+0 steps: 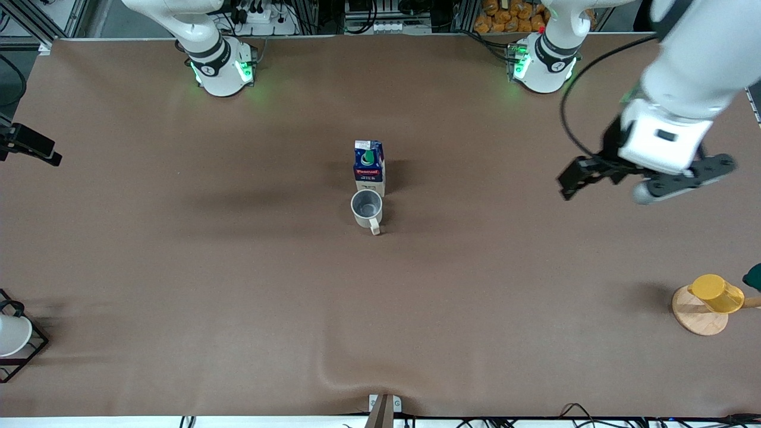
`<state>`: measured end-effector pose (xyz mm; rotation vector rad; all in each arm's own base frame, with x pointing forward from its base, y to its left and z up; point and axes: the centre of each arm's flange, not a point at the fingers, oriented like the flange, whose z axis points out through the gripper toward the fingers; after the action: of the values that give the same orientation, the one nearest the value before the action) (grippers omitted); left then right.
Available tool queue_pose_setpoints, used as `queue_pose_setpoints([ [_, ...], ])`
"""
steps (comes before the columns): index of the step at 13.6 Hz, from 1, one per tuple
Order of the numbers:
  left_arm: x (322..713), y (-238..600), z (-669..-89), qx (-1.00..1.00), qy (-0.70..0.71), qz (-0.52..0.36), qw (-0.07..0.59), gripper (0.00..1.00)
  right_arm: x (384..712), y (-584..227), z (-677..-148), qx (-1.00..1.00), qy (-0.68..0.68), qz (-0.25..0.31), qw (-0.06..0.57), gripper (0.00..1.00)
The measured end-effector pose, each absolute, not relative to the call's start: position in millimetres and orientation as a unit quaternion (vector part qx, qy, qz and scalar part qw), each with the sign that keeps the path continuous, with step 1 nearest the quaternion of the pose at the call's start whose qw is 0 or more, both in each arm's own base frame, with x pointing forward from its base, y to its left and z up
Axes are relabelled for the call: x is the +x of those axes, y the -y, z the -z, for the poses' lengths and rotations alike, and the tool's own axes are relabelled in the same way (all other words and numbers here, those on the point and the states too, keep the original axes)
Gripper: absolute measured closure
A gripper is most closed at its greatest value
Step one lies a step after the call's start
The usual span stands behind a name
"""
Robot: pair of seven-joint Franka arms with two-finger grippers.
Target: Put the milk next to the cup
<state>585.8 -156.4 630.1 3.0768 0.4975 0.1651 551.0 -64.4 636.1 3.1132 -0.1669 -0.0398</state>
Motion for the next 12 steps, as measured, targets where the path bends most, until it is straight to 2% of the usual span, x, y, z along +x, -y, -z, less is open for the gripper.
queue_pose_setpoints([
  [6,576,119,-636,0.991,-0.133,-0.02,-0.014,0.0,550,71,-636,0.998,0.066,0.011,-0.018,0.0],
  [12,572,49,-651,0.996,-0.087,-0.022,-0.022,0.0,550,72,-636,0.998,0.067,0.011,-0.019,0.0],
])
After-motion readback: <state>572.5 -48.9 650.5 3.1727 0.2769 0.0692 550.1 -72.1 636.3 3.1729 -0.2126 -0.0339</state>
